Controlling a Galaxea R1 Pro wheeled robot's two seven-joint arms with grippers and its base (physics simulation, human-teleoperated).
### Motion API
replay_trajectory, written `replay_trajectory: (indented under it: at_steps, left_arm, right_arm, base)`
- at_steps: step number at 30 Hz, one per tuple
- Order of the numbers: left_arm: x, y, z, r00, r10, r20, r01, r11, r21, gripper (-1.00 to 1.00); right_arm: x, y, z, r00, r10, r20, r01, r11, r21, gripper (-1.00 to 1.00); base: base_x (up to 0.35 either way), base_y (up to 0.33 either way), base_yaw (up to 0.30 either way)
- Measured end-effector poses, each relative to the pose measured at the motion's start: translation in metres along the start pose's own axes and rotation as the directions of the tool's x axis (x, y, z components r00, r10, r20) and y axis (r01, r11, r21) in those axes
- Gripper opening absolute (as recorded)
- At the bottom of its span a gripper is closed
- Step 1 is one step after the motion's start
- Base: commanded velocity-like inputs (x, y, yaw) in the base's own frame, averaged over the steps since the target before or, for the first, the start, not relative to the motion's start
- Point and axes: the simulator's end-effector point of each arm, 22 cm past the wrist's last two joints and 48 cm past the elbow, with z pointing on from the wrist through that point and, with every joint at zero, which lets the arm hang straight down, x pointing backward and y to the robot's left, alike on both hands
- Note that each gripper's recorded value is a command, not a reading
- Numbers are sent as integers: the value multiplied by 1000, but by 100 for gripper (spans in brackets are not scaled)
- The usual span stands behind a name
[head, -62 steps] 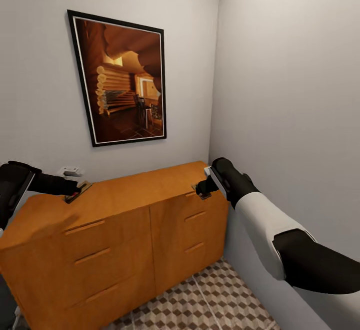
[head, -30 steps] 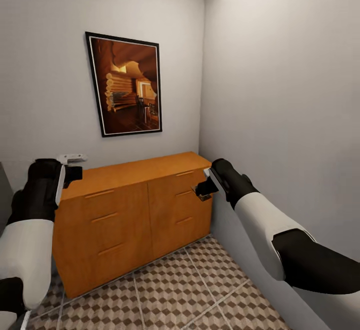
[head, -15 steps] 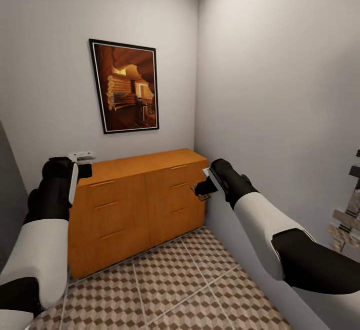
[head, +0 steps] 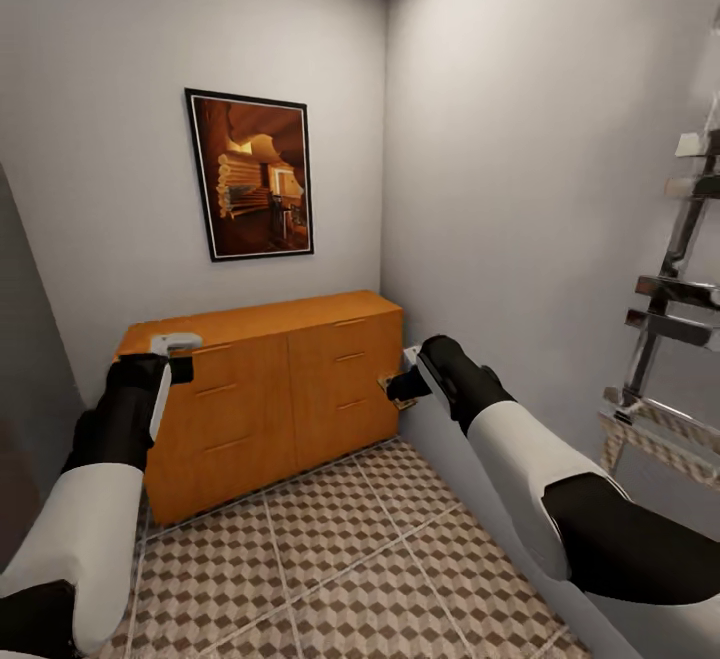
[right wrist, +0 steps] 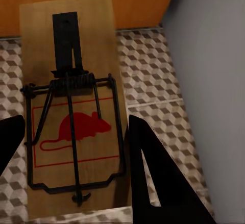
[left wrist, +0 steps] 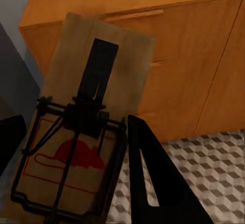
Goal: Take the four mousetraps from the cabinet in the bathroom and place them on the bathroom floor. Make sure all four end up on the same floor surface, and ensure that at least two of them are either under or directly next to the same bathroom sink.
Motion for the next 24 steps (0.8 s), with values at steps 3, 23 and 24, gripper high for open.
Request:
replay_trajectory:
  at_steps: [3,23,24]
  left_arm:
    - [43,-14,26,999,29,-21,-29,999,21,-100]
    - [293,-89,61,975,114,-192,-75,977,200,-100]
    - [308,-91,57,972,113,-204,-70,975,209,-100]
  right_arm:
    - [16,6,14,1000,-4,15,4,1000,-6,-100]
    - [168,36,108,1000,-23,16,24,999,-28,-100]
    - [180,36,111,1000,-25,5,25,999,-29,-100]
  base:
    - [-324,-108,0]
    - [-305,-90,0]
    - [-72,-7,0]
